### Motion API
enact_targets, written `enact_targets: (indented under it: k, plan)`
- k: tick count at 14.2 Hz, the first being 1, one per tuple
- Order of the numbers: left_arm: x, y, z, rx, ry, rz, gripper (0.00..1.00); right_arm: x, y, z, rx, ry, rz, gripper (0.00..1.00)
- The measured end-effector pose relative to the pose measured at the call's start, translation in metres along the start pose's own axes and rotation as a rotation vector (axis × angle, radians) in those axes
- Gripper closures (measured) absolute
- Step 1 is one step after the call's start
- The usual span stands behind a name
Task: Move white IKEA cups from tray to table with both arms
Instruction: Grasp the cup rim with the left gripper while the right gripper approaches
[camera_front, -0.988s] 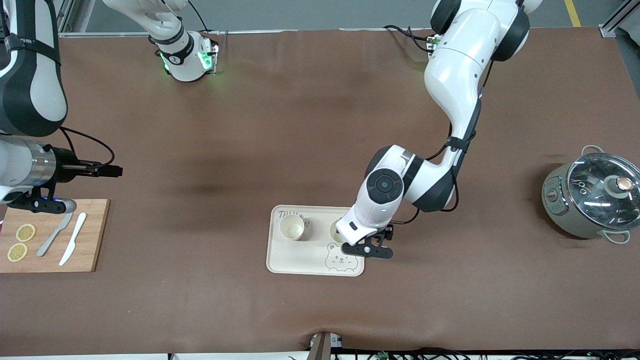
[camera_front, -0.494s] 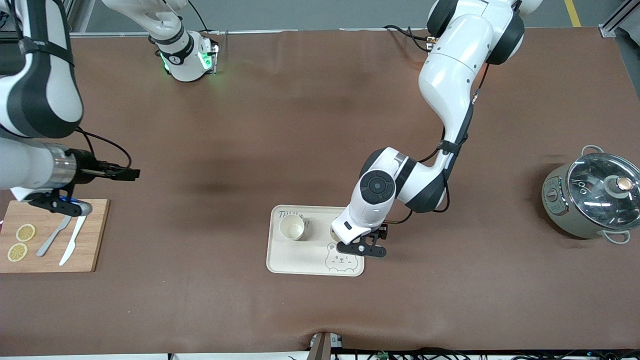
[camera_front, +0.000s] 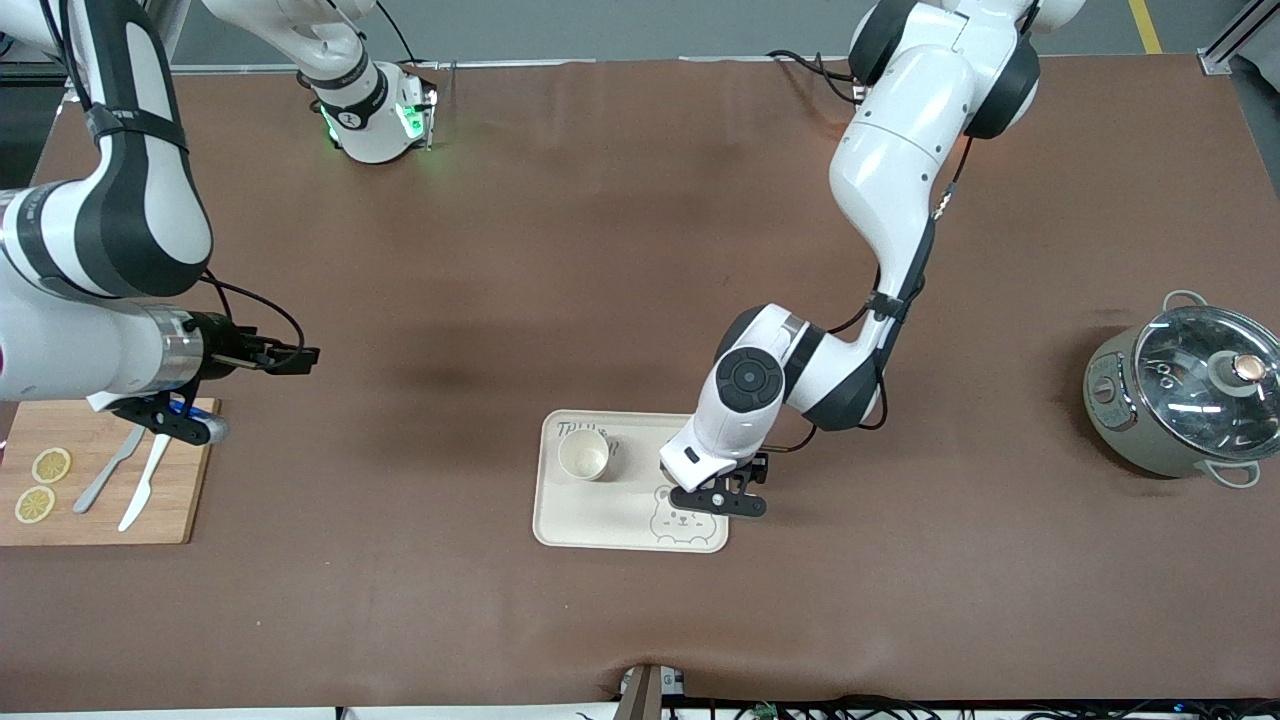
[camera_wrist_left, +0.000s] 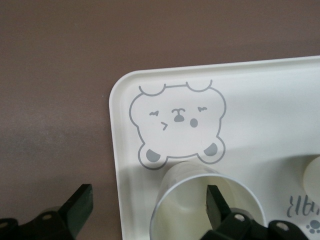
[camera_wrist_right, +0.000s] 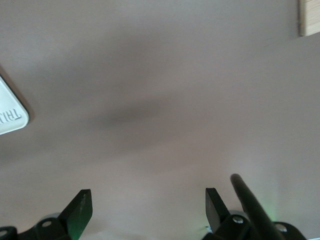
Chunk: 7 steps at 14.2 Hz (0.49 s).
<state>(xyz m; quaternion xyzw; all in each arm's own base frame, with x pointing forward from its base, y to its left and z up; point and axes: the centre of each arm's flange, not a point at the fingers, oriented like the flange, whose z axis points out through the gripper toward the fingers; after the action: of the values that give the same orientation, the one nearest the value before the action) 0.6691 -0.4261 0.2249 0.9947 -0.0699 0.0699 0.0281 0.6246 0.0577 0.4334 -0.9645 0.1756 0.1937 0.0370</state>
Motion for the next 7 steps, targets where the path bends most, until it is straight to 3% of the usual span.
enact_targets:
  k: [7]
  plan:
    - [-0.004, 0.01, 0.001, -0.002, 0.003, -0.005, 0.0, 0.001, -0.032, 0.02, 0.002, 0.001, 0.059, 0.0]
